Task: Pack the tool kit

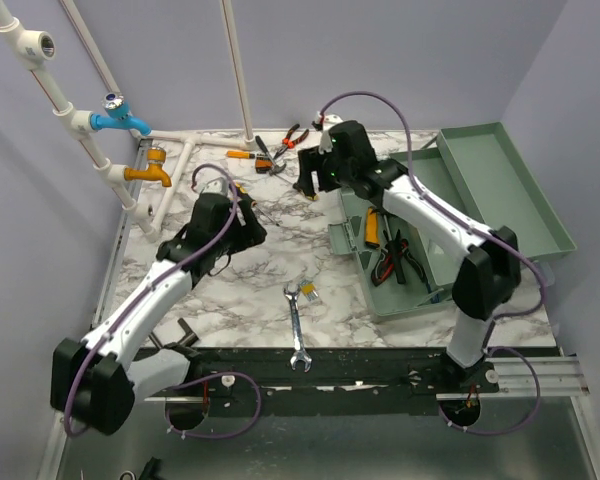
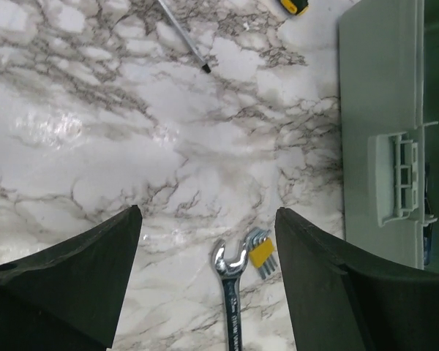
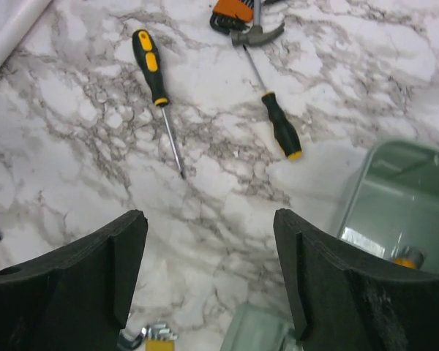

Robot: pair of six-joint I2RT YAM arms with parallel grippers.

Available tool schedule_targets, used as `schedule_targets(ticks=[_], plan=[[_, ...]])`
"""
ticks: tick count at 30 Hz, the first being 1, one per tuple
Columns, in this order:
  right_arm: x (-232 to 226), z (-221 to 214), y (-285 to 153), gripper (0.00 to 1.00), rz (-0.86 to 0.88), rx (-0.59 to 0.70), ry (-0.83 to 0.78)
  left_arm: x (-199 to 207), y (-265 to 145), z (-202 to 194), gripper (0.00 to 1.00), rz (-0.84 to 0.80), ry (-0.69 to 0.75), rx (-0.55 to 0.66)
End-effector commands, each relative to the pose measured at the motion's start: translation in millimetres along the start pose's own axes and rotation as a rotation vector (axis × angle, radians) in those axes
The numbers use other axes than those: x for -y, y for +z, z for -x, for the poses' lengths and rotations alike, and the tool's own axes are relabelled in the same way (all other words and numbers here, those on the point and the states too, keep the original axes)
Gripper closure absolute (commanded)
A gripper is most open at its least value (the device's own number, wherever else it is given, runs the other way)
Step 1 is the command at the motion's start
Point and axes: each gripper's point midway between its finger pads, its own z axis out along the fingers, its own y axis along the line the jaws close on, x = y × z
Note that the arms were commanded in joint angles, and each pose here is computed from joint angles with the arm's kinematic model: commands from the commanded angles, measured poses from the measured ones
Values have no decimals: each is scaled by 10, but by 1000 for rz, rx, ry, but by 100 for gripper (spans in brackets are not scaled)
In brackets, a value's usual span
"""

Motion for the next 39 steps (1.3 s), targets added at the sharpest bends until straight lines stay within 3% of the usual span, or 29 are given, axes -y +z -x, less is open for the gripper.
schedule_targets(ticks=[1,12,16,21,29,31,33,39], plan=[[-33,-56,512,24,39,-63,-115,-80,-215,-33,24,-79,-85,159],[467,-582,1875,25,-161,-212,-239,-404,-436,-478,25,-118,-62,188],[781,-769,2092,24,-293,-238,-268,-425,-458,-488,25,-116,-53,191],[820,-1084,2125,27,-258,-328,-261,-431,-462,-442,25,-104,-35,203],[334,-1559,1726,52,-4,-515,-101,-381,-461,-379,25,-110,-30,207],[320,-1634,1634,67,-6,-551,-77,-374,-455,-385,25,-115,-30,205],[296,-1657,1572,97,-5,-573,-54,-366,-455,-390,25,-119,-31,202],[66,-1187,1379,99,38,-453,-44,-357,-460,-411,25,-131,-39,199]])
